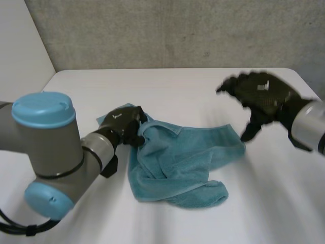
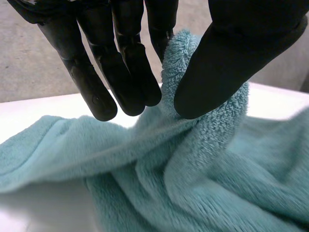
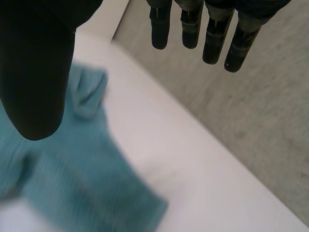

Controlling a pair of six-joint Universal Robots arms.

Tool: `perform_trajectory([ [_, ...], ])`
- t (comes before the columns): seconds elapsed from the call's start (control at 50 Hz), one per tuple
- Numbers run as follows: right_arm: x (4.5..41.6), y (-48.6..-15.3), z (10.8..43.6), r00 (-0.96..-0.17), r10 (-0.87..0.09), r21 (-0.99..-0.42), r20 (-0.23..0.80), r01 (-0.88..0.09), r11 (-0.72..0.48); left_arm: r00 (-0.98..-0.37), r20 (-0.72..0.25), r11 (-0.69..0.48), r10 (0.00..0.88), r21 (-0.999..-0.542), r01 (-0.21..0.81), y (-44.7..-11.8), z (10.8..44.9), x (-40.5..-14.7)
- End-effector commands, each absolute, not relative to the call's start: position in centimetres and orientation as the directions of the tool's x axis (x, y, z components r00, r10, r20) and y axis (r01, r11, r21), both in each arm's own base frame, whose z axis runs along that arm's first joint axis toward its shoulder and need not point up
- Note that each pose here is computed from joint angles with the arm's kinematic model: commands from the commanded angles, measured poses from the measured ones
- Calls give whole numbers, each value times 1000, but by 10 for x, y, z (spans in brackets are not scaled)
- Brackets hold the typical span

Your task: Fold the laundry

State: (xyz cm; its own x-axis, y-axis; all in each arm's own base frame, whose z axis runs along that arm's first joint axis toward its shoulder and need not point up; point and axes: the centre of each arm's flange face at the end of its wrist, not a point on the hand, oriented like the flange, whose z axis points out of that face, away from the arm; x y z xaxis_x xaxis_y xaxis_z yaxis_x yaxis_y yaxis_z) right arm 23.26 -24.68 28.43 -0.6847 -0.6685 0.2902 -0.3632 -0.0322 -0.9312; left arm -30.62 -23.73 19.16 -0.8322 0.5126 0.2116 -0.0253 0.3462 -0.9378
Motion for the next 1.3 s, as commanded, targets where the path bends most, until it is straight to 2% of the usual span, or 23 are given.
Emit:
perform_trajectory([
  [0.02, 252, -288, 279, -706, -705, -977, 62, -189, 103, -823, 113, 288, 556, -956, 64, -212, 200, -297],
  [0.12, 262, -319, 255, -699, -715, -955, 0, -211, 206, -819, 81, 262, 569, -961, 86, -201, 206, -291],
  [0.16, 276, -331, 230, -678, -733, -929, -45, -242, 281, -816, 78, 250, 573, -965, 83, -192, 212, -287],
  [0.28, 299, -336, 186, -633, -767, -877, -108, -302, 373, -806, 74, 238, 588, -968, 84, -178, 216, -284],
  [0.4, 313, -335, 159, -599, -796, -860, -86, -359, 362, -804, 65, 231, 591, -969, 91, -175, 214, -282],
  [0.48, 322, -333, 160, -577, -816, -871, -34, -384, 307, -809, 40, 185, 587, -979, 87, -186, 217, -284],
  [0.56, 332, -353, 200, -603, -794, -938, 79, -316, 146, -817, -37, 63, 575, -994, 89, -216, 223, -293],
  [0.58, 333, -364, 224, -641, -755, -959, 138, -277, 60, -818, -55, 33, 572, -995, 90, -222, 227, -296],
  [0.64, 331, -378, 260, -713, -667, -971, 218, -226, -76, -828, -137, -120, 543, -989, 85, -252, 252, -307],
  [0.66, 329, -381, 294, -753, -605, -966, 258, -178, -190, -834, -154, -163, 531, -984, 78, -260, 262, -309],
  [0.68, 327, -381, 312, -775, -570, -956, 273, -153, -249, -847, -187, -246, 498, -967, 68, -276, 283, -313],
  [0.72, 325, -373, 352, -803, -519, -923, 294, -99, -371, -859, -211, -321, 467, -945, 58, -290, 303, -316],
  [0.74, 323, -360, 380, -815, -492, -887, 306, -56, -459, -864, -220, -357, 453, -933, 51, -297, 314, -317],
  [0.8, 318, -340, 406, -828, -467, -838, 311, -7, -545, -890, -221, -483, 399, -876, 1, -312, 358, -316],
  [0.82, 311, -328, 422, -839, -445, -798, 314, 21, -603, -894, -220, -511, 391, -860, -12, -312, 367, -316],
  [0.88, 301, -307, 439, -852, -419, -751, 313, 48, -658, -904, -210, -567, 373, -823, -42, -311, 383, -313],
  [0.96, 292, -284, 423, -842, -440, -789, 312, 28, -614, -897, -217, -556, 385, -830, -38, -299, 377, -310],
  [1.02, 289, -280, 387, -826, -471, -855, 310, -25, -518, -884, -227, -516, 408, -856, -19, -290, 359, -309],
  [1.06, 286, -275, 356, -814, -498, -902, 299, -71, -425, -867, -235, -431, 441, -902, 25, -280, 324, -308],
  [1.12, 282, -267, 329, -800, -522, -933, 295, -124, -337, -856, -237, -380, 460, -923, 52, -273, 304, -307],
  [1.14, 279, -262, 308, -789, -538, -947, 297, -171, -273, -834, -240, -301, 496, -949, 94, -259, 272, -307],
  [1.2, 274, -253, 277, -767, -558, -948, 317, -254, -190, -813, -241, -221, 530, -965, 142, -243, 240, -304],
  [1.3, 264, -236, 216, -689, -607, -894, 396, -441, -81, -786, -229, -74, 574, -971, 229, -215, 188, -292],
])
